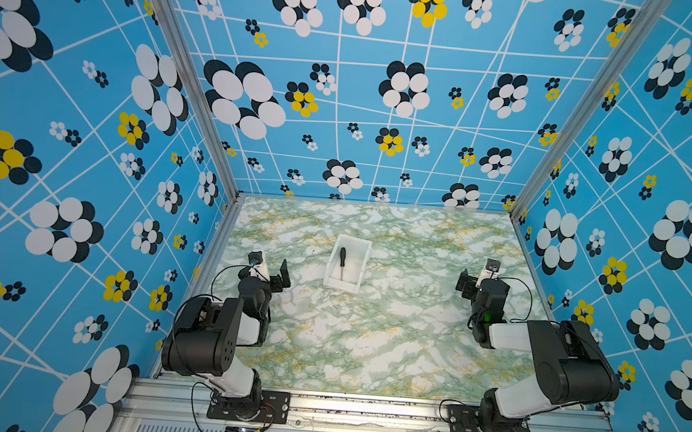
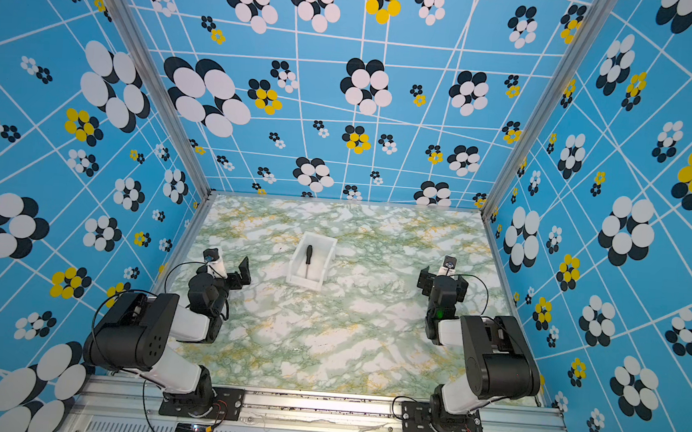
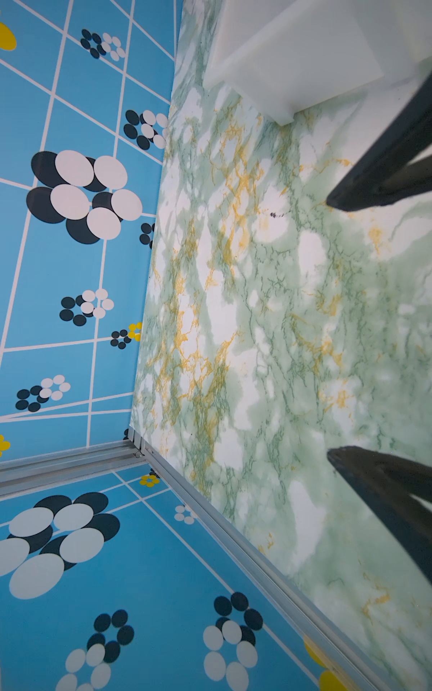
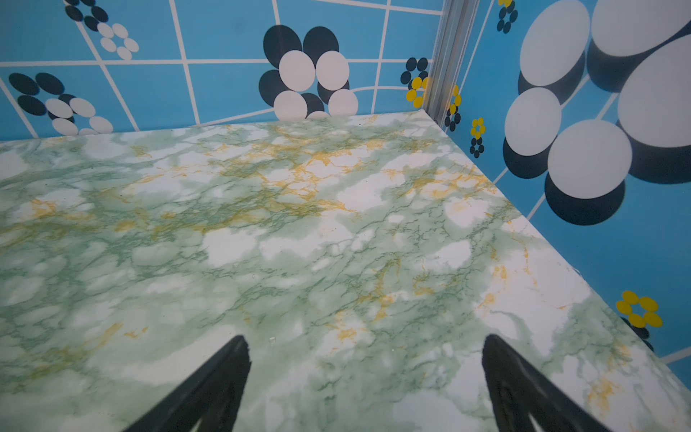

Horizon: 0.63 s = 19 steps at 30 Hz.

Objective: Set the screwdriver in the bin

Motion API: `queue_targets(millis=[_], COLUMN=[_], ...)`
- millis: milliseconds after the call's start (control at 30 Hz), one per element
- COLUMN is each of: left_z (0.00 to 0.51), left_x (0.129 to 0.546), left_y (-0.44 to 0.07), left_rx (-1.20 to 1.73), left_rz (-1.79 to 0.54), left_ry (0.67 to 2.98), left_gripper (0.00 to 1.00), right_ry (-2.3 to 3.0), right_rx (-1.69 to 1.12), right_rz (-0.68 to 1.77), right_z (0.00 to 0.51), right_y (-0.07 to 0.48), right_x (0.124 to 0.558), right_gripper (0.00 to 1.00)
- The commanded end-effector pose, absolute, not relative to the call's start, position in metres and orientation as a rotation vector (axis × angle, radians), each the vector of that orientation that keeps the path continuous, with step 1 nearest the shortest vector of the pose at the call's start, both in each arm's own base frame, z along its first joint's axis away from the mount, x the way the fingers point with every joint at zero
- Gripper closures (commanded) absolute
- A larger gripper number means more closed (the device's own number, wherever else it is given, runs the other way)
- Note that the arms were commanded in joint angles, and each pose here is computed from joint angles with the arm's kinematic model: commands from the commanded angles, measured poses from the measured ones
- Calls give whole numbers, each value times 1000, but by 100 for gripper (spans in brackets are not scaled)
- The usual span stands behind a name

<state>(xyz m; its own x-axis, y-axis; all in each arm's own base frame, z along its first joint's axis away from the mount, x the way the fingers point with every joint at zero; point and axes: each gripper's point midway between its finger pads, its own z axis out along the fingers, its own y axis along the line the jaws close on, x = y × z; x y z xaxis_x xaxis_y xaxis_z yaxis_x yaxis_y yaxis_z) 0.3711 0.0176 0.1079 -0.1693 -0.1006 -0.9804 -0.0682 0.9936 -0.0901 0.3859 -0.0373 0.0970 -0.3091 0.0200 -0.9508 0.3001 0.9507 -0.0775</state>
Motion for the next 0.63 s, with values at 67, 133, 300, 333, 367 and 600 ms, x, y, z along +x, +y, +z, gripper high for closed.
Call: queue_targets(millis=[67, 133, 300, 333, 367, 600], left_z=[106, 106, 107, 107, 107, 106], left_x=[369, 369, 369, 369, 369, 369], left_y=[18, 18, 18, 18, 18, 19], left_rx=[-126, -125, -125, -125, -125, -126], left_rz=[-14, -14, -15, -15, -14, -14], left_ry=[1740, 1739, 1737, 1737, 1737, 1738], left_gripper=[1, 1, 1, 1, 1, 1], right_ry=[1869, 1868, 1868, 1867, 1869, 1871], right_rx=[257, 259, 258, 257, 258, 257], right_rz=[-287, -286, -286, -285, -287, -287], right_z=[98, 98, 99, 99, 99, 98], right_y=[-40, -40, -40, -39, -40, -40], right_x=[387, 387, 387, 387, 387, 387], right_gripper=[1, 1, 1, 1, 1, 1])
